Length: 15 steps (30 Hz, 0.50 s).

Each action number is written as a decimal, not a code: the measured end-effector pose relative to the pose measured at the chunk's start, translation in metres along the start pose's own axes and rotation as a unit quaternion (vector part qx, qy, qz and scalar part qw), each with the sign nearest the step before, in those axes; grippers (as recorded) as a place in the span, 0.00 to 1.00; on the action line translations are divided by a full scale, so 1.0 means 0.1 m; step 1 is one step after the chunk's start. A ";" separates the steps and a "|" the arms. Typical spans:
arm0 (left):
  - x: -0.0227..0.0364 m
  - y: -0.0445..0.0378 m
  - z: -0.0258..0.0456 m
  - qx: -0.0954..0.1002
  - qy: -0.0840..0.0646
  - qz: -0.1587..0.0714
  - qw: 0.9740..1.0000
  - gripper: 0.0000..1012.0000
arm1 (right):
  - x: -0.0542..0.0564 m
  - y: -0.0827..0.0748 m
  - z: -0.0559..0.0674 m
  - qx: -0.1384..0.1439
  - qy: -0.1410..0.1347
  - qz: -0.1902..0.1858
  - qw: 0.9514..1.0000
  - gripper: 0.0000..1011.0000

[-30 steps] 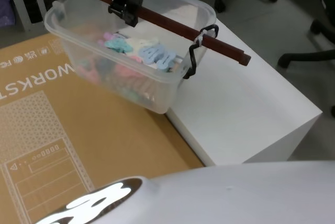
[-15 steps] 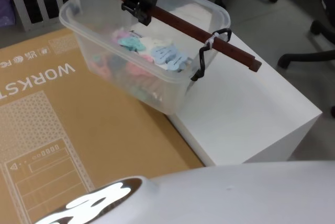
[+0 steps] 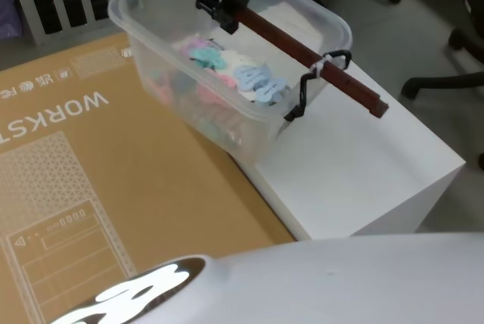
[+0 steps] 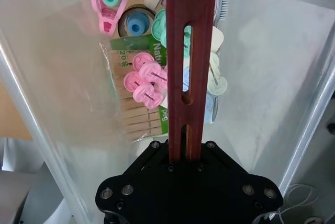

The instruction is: Use one hand to grasp the basket and place it at the designated location.

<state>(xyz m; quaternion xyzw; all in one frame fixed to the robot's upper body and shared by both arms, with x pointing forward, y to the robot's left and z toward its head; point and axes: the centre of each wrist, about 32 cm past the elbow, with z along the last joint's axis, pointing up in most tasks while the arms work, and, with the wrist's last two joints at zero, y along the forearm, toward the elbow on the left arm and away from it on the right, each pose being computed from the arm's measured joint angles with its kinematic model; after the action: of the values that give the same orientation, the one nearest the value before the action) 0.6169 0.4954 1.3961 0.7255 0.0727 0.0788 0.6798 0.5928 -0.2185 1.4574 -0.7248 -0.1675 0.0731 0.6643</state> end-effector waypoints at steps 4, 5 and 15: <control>0.000 0.000 0.000 0.000 0.000 0.000 1.000 0.00 | -0.04 0.00 -0.04 0.001 0.014 -0.002 1.000 0.00; 0.000 0.000 0.000 0.000 0.000 0.000 1.000 0.00 | -0.05 0.00 -0.04 0.001 0.016 -0.002 1.000 0.00; 0.000 0.000 0.000 0.000 0.000 0.000 1.000 0.00 | -0.16 -0.01 -0.12 -0.001 0.041 -0.006 0.999 0.00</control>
<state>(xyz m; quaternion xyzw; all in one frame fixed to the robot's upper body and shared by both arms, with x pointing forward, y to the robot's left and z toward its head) 0.6168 0.4954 1.3960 0.7255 0.0727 0.0789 0.6798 0.5814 -0.2357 1.4579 -0.7268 -0.1443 0.0396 0.6703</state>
